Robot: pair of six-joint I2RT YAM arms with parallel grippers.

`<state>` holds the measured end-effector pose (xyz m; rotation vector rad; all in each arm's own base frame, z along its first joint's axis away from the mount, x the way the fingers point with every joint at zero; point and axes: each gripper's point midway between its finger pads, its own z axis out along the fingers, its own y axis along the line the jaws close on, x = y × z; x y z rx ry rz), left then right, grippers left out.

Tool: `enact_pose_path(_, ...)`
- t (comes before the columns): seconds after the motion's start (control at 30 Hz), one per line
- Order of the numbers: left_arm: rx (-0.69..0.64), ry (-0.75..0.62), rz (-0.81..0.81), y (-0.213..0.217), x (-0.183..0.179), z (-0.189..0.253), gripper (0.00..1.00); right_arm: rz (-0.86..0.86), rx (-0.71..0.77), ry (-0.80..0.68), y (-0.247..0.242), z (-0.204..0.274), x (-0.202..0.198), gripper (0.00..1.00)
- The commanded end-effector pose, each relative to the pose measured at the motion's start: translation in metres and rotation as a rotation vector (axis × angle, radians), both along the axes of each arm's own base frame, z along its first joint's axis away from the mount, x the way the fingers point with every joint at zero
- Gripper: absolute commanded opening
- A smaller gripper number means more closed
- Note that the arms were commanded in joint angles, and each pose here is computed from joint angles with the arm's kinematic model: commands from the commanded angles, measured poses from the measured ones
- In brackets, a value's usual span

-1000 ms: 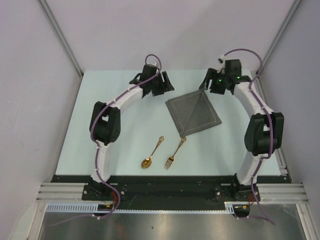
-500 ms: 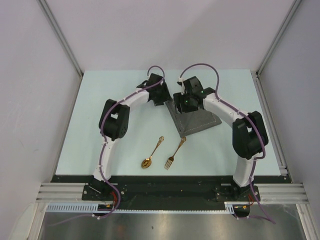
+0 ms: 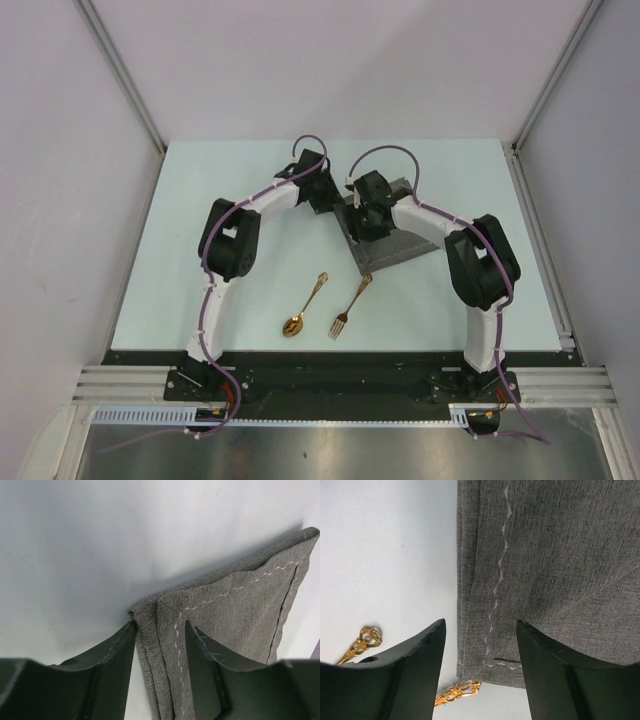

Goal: Fold the napkin into a case and place the utensils inside
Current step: Pick up the upper triangle-folded napkin from the center of the board.

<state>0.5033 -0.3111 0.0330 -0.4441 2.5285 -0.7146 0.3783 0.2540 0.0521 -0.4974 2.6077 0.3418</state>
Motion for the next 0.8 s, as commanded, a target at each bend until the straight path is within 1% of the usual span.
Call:
enact_pose_path(0.0, 0.016, 0.098, -0.013, -0.001, -0.023, -0.026, 0.48, 0.027, 0.032, -0.039, 0.009, 0.005, 0.001, 0.63)
enact_pose_path(0.07, 0.022, 0.105, -0.014, 0.002, -0.024, -0.028, 0.45, 0.029, 0.028, -0.031, 0.008, 0.001, -0.001, 0.61)
enact_pose_path(0.27, 0.046, 0.103, -0.003, 0.014, -0.024, -0.029, 0.44, 0.035, 0.031, -0.017, 0.009, -0.003, -0.005, 0.54)
enact_pose_path(0.37, 0.038, 0.095, -0.011, 0.014, -0.017, -0.028, 0.43, 0.041, 0.044, -0.019, 0.012, -0.001, -0.004, 0.53)
enact_pose_path(0.57, 0.068, 0.095, -0.015, 0.015, -0.013, -0.037, 0.41, 0.035, 0.061, -0.044, 0.015, 0.011, 0.001, 0.52)
enact_pose_path(0.6, 0.087, 0.084, -0.006, 0.017, -0.011, -0.037, 0.41, 0.032, 0.064, -0.049, 0.015, 0.013, 0.003, 0.52)
enact_pose_path(0.73, 0.125, 0.054, -0.022, 0.013, -0.010, -0.036, 0.50, 0.038, 0.079, -0.045, 0.020, 0.013, 0.003, 0.51)
enact_pose_path(0.77, 0.137, 0.045, -0.025, 0.013, -0.008, -0.036, 0.50, 0.039, 0.080, -0.044, 0.020, 0.012, 0.003, 0.50)
